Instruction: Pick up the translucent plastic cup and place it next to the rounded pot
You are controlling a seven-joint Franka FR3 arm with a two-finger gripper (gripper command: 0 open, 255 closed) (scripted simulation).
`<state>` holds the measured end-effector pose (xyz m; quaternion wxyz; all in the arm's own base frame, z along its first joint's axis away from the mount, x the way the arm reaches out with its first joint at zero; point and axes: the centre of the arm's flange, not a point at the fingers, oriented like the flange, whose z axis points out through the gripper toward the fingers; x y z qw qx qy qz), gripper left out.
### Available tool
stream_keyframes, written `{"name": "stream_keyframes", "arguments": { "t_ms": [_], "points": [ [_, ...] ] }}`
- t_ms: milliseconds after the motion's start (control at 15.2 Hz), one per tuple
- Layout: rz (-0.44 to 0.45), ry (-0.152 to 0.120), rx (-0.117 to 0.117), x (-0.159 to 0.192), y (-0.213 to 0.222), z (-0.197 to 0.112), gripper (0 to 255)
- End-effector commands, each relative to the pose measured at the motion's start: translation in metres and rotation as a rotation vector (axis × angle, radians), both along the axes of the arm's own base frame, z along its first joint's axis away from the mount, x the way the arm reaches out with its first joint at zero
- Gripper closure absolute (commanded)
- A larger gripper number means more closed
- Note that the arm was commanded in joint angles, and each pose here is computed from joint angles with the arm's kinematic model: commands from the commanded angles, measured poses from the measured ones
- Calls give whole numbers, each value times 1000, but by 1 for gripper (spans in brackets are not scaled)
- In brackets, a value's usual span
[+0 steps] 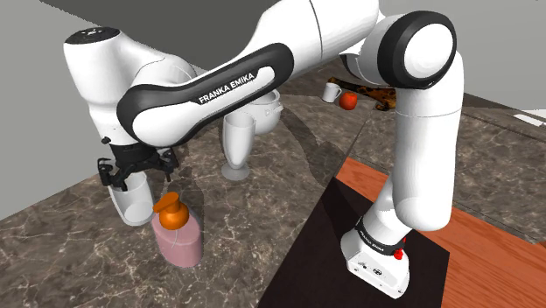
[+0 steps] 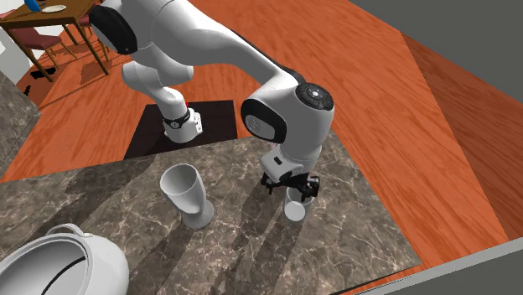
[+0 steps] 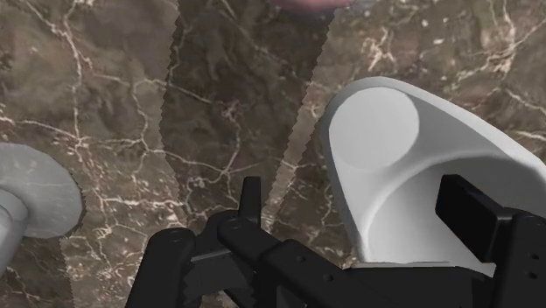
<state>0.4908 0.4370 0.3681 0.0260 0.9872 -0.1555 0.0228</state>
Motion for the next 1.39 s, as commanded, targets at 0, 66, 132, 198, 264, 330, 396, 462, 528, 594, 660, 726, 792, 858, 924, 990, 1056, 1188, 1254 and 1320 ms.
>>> {"name": "stream_keyframes", "arguments": {
  "t_ms": [0,66,132,198,264,330,396,462,528,594,660,726,792,858,924,990,1056,1188,1254,1320],
  "points": [
    [0,0,0,0,-1,-2,0],
    [0,0,0,0,-1,-2,0],
    [0,0,0,0,-1,-2,0],
    [0,0,0,0,-1,-2,0],
    [0,0,0,0,-1,-2,0],
    [0,0,0,0,-1,-2,0],
    [0,0,0,0,-1,-2,255],
    [0,0,0,0,-1,-2,255],
    [0,0,0,0,-1,-2,255],
    [0,0,0,0,-1,-2,255],
    [0,0,0,0,-1,-2,255],
    [0,0,0,0,-1,-2,255],
    [0,0,0,0,-1,-2,255],
    [0,0,0,0,-1,-2,255],
    [0,0,0,0,-1,-2,255],
    [0,0,0,0,-1,-2,255],
    [0,0,0,0,-1,4,255],
    [0,0,0,0,-1,14,255],
    [0,0,0,0,-1,20,255],
    [0,0,0,0,-1,25,255]
  ]
}}
